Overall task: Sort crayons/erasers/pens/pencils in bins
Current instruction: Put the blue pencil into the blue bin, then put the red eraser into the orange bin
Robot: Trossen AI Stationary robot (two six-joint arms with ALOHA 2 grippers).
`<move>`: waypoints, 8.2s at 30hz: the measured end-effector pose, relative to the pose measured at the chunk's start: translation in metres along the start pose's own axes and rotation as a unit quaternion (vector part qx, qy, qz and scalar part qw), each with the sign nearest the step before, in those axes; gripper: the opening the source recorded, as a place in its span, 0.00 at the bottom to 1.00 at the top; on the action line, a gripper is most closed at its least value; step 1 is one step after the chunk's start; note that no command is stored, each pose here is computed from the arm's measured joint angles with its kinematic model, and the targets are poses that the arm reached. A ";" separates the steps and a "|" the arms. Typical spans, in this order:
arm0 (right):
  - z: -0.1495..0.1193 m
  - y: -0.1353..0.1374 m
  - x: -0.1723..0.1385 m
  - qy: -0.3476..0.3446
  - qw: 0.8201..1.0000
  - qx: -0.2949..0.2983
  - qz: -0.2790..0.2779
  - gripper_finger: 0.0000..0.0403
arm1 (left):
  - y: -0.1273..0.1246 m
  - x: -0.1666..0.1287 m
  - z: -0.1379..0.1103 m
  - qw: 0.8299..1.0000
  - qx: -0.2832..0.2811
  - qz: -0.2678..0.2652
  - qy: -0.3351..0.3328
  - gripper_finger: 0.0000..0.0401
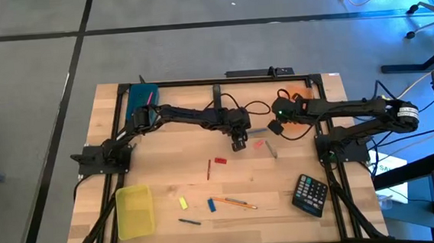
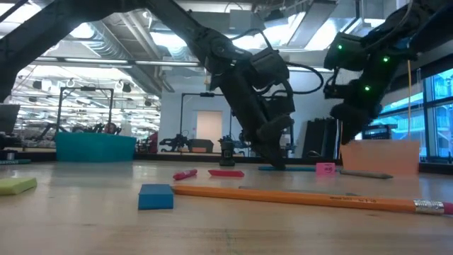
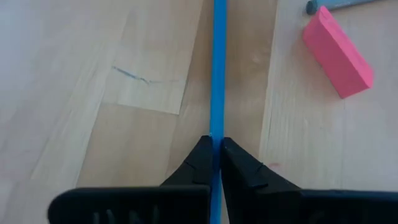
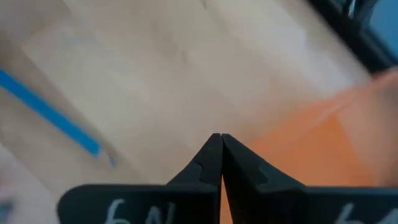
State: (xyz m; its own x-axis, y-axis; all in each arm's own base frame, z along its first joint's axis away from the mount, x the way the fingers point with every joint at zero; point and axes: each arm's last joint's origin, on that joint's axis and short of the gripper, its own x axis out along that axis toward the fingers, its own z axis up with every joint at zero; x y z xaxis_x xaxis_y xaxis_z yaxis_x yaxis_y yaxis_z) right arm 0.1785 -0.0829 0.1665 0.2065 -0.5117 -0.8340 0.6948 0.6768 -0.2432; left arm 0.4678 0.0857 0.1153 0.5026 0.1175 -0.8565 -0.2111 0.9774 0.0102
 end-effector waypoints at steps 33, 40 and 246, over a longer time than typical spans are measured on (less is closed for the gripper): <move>0.020 0.026 -0.029 -0.245 0.953 0.005 0.180 0.03 | 0.032 -0.185 -0.075 0.969 -0.141 0.162 -0.121 0.01; 0.026 0.030 -0.027 -0.302 0.932 0.030 0.197 0.03 | 0.049 -0.231 -0.143 0.926 -0.242 0.244 -0.156 0.01; 0.065 0.222 -0.038 -0.278 0.845 -0.450 0.072 0.40 | -0.033 -0.117 -0.150 0.969 -0.023 -0.066 -0.239 0.01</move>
State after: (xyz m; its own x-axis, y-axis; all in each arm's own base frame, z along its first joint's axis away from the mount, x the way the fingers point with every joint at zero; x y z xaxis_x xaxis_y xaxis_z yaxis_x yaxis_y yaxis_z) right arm 0.3698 0.0528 0.1761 0.7108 -0.3892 -0.5859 -0.1197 0.7539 -0.6460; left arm 0.2897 0.0135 0.1378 0.8555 0.0715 -0.5128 -0.1511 0.9818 -0.1152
